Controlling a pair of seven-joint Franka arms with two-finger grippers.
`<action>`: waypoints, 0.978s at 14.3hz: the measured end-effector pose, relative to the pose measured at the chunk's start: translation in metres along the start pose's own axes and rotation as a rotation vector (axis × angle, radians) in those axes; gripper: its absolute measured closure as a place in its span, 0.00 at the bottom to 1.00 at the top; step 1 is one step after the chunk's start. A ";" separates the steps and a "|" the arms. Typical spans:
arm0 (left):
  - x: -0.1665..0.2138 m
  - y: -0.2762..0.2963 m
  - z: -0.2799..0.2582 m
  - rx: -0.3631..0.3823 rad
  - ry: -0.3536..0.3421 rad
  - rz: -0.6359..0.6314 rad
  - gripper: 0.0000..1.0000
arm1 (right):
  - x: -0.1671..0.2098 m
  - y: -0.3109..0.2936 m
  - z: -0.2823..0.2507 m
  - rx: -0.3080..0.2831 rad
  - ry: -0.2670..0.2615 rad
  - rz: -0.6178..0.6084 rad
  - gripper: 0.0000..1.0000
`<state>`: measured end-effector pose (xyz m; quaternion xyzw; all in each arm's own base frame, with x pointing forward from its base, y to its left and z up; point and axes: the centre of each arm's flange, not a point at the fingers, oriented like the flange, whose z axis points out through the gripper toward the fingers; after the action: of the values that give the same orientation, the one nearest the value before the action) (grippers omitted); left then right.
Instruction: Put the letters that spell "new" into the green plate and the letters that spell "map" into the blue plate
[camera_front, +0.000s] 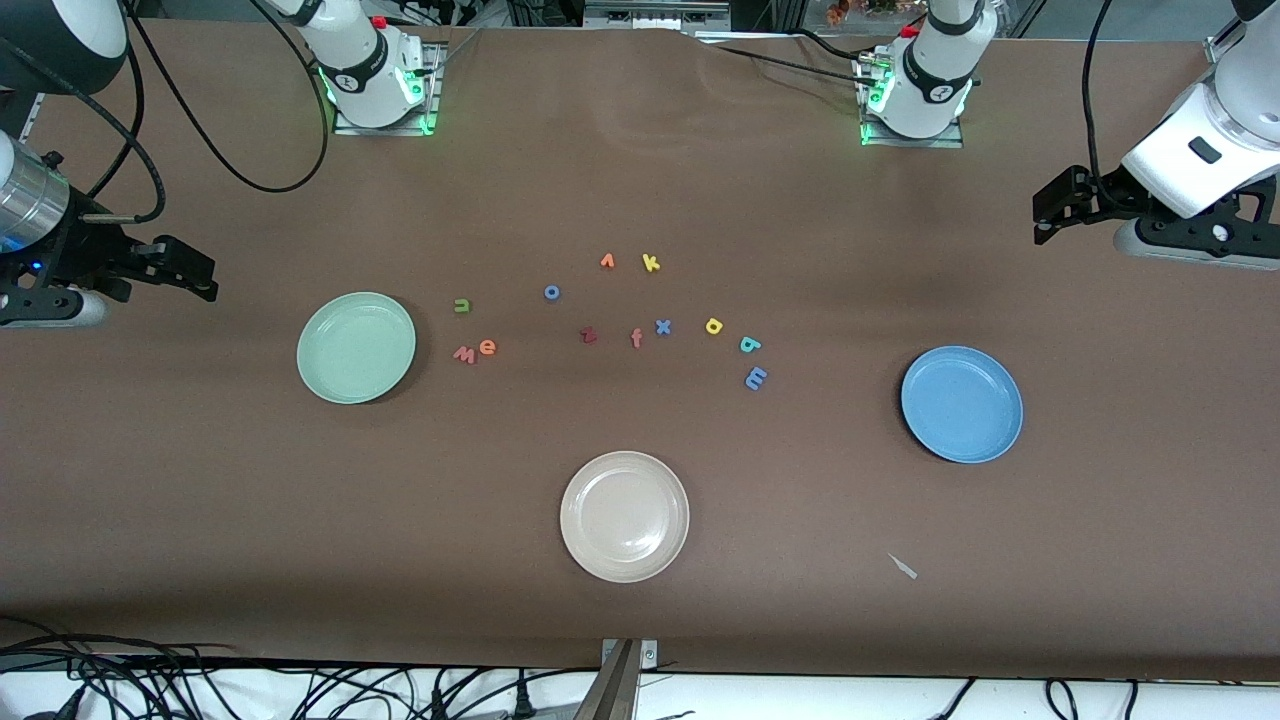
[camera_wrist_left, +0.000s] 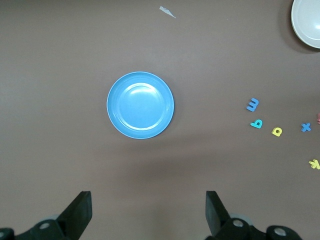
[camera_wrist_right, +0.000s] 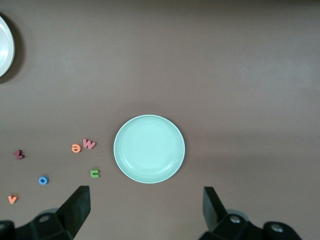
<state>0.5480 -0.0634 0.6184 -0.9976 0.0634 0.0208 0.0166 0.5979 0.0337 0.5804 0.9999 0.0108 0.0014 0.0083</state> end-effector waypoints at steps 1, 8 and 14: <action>0.000 0.000 0.000 0.000 0.000 0.000 0.00 | 0.000 0.000 0.000 0.000 0.000 0.000 0.00; 0.000 0.002 -0.001 0.000 0.002 0.003 0.00 | 0.000 -0.001 0.001 0.000 -0.005 0.025 0.00; 0.000 0.002 -0.001 0.000 0.002 0.004 0.00 | -0.001 0.000 0.002 -0.001 -0.007 0.030 0.00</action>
<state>0.5479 -0.0655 0.6189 -0.9975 0.0652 0.0199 0.0166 0.5974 0.0340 0.5789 1.0000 -0.0043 -0.0019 0.0086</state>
